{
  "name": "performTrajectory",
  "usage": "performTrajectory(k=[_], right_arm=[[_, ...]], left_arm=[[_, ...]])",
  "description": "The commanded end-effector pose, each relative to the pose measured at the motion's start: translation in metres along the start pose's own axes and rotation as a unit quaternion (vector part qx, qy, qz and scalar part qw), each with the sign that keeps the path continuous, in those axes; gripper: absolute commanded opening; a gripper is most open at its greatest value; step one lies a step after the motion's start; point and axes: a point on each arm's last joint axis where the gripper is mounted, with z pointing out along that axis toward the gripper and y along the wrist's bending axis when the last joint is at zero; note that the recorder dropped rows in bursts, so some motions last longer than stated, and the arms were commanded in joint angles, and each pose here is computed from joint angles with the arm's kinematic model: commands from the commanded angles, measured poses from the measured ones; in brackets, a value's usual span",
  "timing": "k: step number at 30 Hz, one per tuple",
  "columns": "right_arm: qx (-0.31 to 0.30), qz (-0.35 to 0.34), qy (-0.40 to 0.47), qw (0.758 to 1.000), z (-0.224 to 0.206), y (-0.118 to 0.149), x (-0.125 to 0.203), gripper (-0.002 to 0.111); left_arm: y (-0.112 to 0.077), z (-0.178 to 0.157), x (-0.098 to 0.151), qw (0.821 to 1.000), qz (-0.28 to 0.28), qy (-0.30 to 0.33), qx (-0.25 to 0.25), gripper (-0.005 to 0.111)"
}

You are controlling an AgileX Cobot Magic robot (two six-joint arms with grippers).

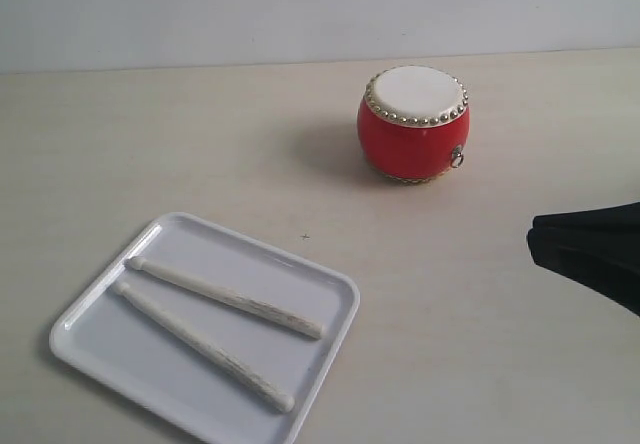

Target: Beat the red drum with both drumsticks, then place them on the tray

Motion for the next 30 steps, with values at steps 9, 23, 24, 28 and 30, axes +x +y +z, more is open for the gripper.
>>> performTrajectory(k=[9, 23, 24, 28, 30], right_arm=[[0.004, 0.000, -0.004, 1.000, 0.0002, -0.0006, 0.0009, 0.000], [-0.001, 0.010, -0.005, 1.000, 0.0002, 0.0003, 0.0007, 0.000], [-0.001, 0.010, -0.005, 1.000, 0.0002, 0.0003, 0.0007, 0.000], [-0.002, 0.012, -0.005, 1.000, 0.0002, 0.0005, 0.0007, 0.000], [-0.002, 0.012, -0.005, 1.000, 0.0002, 0.0005, 0.0007, 0.000]], left_arm=[[-0.0010, -0.0004, 0.0039, 0.993, -0.117, 0.016, 0.002, 0.000], [-0.0010, -0.0004, 0.0039, 0.994, -0.111, 0.016, 0.002, 0.000], [-0.0010, -0.0004, 0.0039, 0.994, -0.111, 0.016, 0.002, 0.000], [-0.0010, -0.0004, 0.0039, 0.994, -0.110, 0.016, 0.002, 0.000], [-0.0010, -0.0004, 0.0039, 0.994, -0.110, 0.016, 0.002, 0.000]])
